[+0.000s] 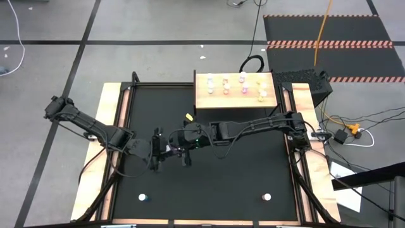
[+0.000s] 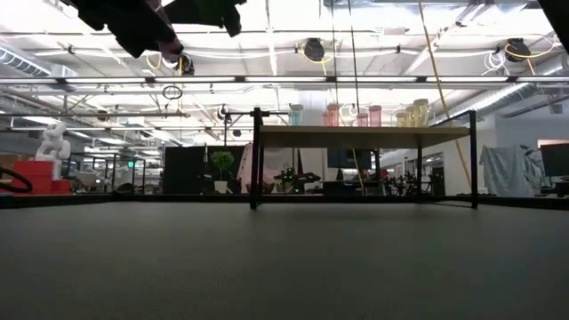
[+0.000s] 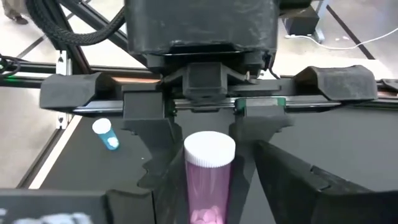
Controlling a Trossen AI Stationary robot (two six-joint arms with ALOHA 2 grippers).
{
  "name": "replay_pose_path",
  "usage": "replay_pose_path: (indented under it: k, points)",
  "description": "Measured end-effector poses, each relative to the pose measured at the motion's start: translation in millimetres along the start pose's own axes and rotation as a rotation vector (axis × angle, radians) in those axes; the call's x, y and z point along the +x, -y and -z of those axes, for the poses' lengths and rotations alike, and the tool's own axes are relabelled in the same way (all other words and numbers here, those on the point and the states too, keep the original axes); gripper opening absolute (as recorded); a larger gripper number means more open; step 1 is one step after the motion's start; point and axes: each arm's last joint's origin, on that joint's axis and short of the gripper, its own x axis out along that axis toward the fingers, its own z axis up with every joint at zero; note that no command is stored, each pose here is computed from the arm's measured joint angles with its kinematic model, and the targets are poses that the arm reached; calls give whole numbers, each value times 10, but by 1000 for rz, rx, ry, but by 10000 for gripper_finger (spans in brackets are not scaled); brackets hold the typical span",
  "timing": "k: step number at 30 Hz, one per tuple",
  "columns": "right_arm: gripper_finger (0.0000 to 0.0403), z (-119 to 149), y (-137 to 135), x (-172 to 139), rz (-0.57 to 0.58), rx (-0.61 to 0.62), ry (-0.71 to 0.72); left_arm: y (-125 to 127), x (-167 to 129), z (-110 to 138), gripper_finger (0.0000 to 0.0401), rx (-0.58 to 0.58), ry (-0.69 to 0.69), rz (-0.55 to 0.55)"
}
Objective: Pick and place medicine bottles onto shelf by color
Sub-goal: Put the pink pill bottle on the shelf aligned with the other pink pill bottles
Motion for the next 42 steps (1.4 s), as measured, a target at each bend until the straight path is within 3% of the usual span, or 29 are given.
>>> replay_pose_path:
  k: [8, 16, 28, 33, 42]
  points:
    - [180, -4, 3, -3, 0, 0, 3, -2, 0, -7, 126, -17, 8, -6]
    - [144, -7, 0, -3, -4, 1, 5, -5, -1, -9, 126, -46, 13, -20]
    - [118, -50, 52, -48, 5, 28, 23, -33, -4, 5, 132, -159, 18, -96]
    - [118, -228, 127, -247, 12, 32, 92, -49, -7, 15, 166, -211, 20, -138]
    - [118, -404, 253, -675, 45, -5, 80, -130, -151, 58, 271, -266, -11, -177]
